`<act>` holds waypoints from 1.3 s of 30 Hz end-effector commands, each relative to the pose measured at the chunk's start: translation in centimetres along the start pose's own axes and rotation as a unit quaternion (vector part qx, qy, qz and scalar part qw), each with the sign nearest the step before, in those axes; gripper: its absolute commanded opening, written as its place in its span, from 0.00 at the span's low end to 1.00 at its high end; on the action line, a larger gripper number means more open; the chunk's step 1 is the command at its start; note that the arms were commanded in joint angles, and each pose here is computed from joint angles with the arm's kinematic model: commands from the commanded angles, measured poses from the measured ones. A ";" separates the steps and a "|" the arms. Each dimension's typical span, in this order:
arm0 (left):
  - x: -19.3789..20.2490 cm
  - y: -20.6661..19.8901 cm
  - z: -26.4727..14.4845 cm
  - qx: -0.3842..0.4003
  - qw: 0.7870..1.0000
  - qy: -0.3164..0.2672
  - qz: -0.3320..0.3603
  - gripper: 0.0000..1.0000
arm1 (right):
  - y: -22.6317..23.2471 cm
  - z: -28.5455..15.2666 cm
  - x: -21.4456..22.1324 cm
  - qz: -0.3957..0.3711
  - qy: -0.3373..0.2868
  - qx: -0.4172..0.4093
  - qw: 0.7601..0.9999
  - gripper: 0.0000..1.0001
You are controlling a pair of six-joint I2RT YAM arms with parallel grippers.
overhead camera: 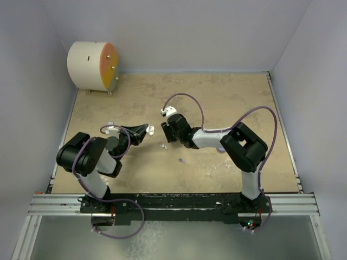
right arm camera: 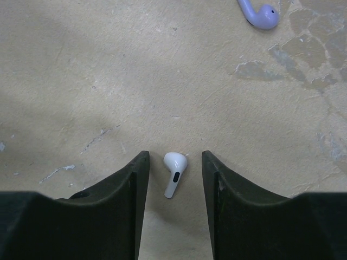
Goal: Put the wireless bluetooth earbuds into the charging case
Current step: Pick up the earbud from the center of the board.
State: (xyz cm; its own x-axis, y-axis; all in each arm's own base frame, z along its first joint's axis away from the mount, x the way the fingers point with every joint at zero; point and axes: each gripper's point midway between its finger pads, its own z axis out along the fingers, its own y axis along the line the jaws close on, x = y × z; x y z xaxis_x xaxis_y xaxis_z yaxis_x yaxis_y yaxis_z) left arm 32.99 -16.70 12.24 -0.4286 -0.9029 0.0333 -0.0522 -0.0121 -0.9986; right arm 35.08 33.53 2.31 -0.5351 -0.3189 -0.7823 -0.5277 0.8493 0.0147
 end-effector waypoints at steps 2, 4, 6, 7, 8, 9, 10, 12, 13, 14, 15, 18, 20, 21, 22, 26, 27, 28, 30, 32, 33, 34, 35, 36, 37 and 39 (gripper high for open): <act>0.3 -3.2 -0.3 0.068 0.998 0.004 0.001 0.00 | -0.1 0.1 -0.6 0.009 0.001 0.016 1.000 0.43; 0.3 -3.2 -0.4 0.068 0.998 0.004 0.001 0.00 | -0.2 0.1 -0.4 0.009 0.005 0.019 1.000 0.41; 0.3 -3.3 -0.3 0.069 0.998 0.004 0.001 0.00 | -0.2 0.1 -0.2 0.008 0.007 0.021 1.000 0.40; 0.3 -3.3 -0.4 0.069 0.998 0.004 0.001 0.00 | -0.2 0.1 0.0 0.007 0.009 0.022 1.000 0.38; 0.3 -3.3 -0.3 0.069 0.998 0.004 0.001 0.00 | -0.1 0.1 0.1 0.006 0.011 0.021 1.000 0.37; 0.3 -3.3 -0.3 0.070 0.998 0.004 0.001 0.00 | -0.2 0.1 0.2 0.006 0.012 0.022 1.000 0.35; 0.3 -3.3 -0.4 0.069 0.998 0.004 0.001 0.00 | -0.2 0.1 0.3 0.006 0.013 0.022 1.000 0.34; 0.3 -3.3 -0.4 0.070 0.998 0.004 0.001 0.00 | -0.1 0.1 0.4 0.005 0.015 0.022 1.000 0.30; 0.3 -3.3 -0.4 0.070 0.998 0.004 0.001 0.00 | -0.1 0.1 0.5 0.005 0.016 0.022 1.000 0.28; 0.3 -3.3 -0.4 0.070 0.998 0.004 0.001 0.00 | -0.1 0.1 0.5 0.005 0.016 0.021 1.000 0.25; 0.3 -3.3 -0.4 0.070 0.998 0.004 0.001 0.00 | -0.1 0.1 0.5 0.005 0.017 0.022 1.000 0.23; 0.3 -3.3 -0.4 0.069 0.998 0.005 0.001 0.00 | -0.1 0.0 0.5 0.005 0.017 0.024 1.000 0.14; 0.3 -3.4 -0.4 0.070 0.998 0.006 0.002 0.00 | -0.2 -0.1 0.3 0.006 0.016 0.025 1.000 0.07; 0.4 -3.5 -0.4 0.072 0.997 0.006 0.002 0.00 | -0.2 -0.3 0.1 0.009 0.015 0.026 1.000 0.05; 0.4 -3.6 -0.4 0.073 0.997 0.007 0.002 0.00 | -0.2 -0.5 -0.3 0.011 0.009 0.025 1.000 0.03; 0.9 -3.9 -0.2 0.071 0.997 0.012 0.004 0.00 | 0.9 -2.6 -4.6 0.007 -0.069 -0.016 0.998 0.00; 1.1 -4.0 -0.2 0.071 0.997 0.014 0.006 0.00 | 1.1 -3.4 -6.0 0.004 -0.096 -0.024 0.995 0.00; 1.4 -4.0 0.0 0.067 0.998 0.016 0.006 0.00 | 1.1 -4.2 -6.8 -0.001 -0.118 -0.031 0.992 0.00; 1.8 -4.2 0.2 0.066 0.998 0.020 0.008 0.00 | 1.3 -5.9 -9.0 -0.004 -0.167 -0.045 0.985 0.00; 2.3 -4.3 0.3 0.063 0.998 0.025 0.010 0.00 | 1.3 -7.8 -11.2 -0.003 -0.217 -0.054 0.975 0.00; 2.5 -4.5 0.4 0.062 0.998 0.027 0.013 0.00 | 1.3 -9.2 -13.1 -0.001 -0.250 -0.059 0.967 0.00; 2.5 -4.4 0.4 0.057 0.998 0.026 0.014 0.00 | 1.1 -9.6 -12.6 -0.006 -0.252 -0.060 0.966 0.00; 2.5 -4.5 0.4 0.056 0.998 0.026 0.015 0.00 | 0.9 -10.9 -13.7 -0.005 -0.282 -0.062 0.957 0.00; 2.6 -4.4 0.5 0.053 0.998 0.026 0.017 0.00 | 0.9 -11.8 -14.4 -0.008 -0.302 -0.067 0.951 0.00; 2.6 -4.4 0.5 0.051 0.998 0.026 0.018 0.00 | 0.8 -12.8 -14.9 -0.010 -0.322 -0.071 0.944 0.00; 2.7 -4.5 0.6 0.048 0.998 0.027 0.019 0.00 | 0.5 -14.9 -16.0 -0.011 -0.365 -0.080 0.927 0.00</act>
State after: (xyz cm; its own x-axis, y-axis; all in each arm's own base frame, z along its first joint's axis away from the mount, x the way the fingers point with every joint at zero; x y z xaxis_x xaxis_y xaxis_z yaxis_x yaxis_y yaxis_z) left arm 32.04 -19.12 15.09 -0.4863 -0.8730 0.0356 -0.0053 -0.0378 -0.9993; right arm 34.10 33.38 17.60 -0.1820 -0.0626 -0.9813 -0.6109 0.7892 0.0630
